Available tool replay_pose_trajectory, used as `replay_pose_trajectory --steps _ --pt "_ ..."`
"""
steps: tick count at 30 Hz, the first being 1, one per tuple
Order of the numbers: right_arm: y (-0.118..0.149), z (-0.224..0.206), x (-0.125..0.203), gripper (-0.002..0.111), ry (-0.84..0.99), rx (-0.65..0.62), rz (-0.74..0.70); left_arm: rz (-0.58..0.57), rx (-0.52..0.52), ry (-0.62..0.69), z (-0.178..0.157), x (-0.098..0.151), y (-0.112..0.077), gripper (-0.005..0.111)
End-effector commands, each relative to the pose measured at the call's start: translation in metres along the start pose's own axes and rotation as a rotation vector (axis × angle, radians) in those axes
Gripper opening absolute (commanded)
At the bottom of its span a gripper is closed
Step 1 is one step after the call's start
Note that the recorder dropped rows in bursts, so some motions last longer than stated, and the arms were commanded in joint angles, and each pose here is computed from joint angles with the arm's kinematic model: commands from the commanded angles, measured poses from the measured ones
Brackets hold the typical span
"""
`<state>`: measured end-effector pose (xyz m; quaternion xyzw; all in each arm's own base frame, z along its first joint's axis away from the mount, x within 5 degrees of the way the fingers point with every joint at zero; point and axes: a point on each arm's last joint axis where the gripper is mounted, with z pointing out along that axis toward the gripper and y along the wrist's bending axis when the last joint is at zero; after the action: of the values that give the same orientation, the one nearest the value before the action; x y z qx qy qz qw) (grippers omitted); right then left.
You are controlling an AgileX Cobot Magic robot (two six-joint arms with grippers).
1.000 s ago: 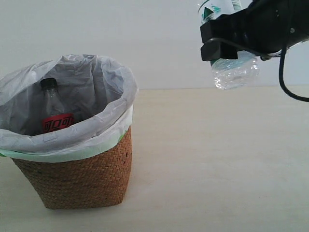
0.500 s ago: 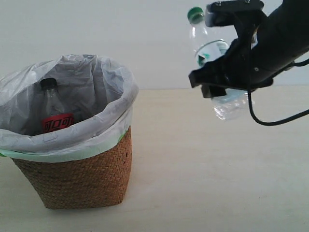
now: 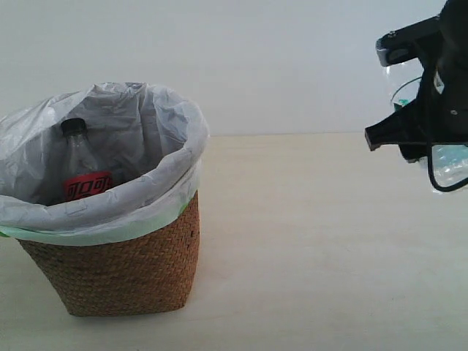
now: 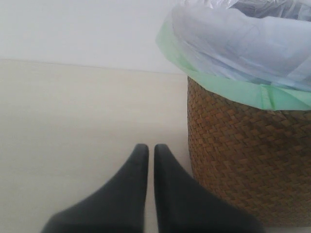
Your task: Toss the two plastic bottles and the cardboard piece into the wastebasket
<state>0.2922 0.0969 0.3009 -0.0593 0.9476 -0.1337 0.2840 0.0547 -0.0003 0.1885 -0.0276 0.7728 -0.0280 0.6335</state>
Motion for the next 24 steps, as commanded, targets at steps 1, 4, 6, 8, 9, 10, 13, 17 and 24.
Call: replay_pose_trajectory --steps 1,4,6,8,9,10,13,17,24 --pt "0.032 -0.014 -0.019 0.0 -0.156 -0.342 0.074 -0.001 -0.003 -0.008 0.0 0.0 0.0 0.004" --pt "0.071 -0.069 -0.045 0.006 -0.327 -0.737 0.031 -0.001 -0.003 -0.008 0.0 0.0 0.0 0.004" --pt "0.083 -0.11 -0.059 0.021 -0.407 -0.934 0.003 -0.001 -0.003 -0.008 0.0 0.0 0.0 0.004" --pt "0.086 -0.151 -0.075 0.055 -0.477 -1.103 0.051 -0.001 -0.003 -0.008 0.0 0.0 0.0 0.004" --pt "0.084 -0.165 -0.083 0.072 -0.5 -1.149 0.087 -0.001 -0.003 -0.008 0.0 0.0 0.0 0.004" --pt "0.082 -0.174 -0.088 0.082 -0.505 -1.177 0.12 -0.001 -0.003 -0.008 0.0 0.0 0.0 0.004" --pt "0.078 -0.179 -0.09 0.072 -0.467 -1.136 0.126 -0.001 -0.003 -0.008 0.0 0.0 0.0 0.004" --pt "0.078 -0.167 -0.087 0.063 -0.428 -1.044 0.062 -0.001 -0.003 -0.008 0.0 0.0 0.0 0.004" --pt "0.07 -0.145 -0.088 0.071 -0.395 -0.819 0.053 -0.001 -0.003 -0.008 0.0 0.0 0.0 0.004"
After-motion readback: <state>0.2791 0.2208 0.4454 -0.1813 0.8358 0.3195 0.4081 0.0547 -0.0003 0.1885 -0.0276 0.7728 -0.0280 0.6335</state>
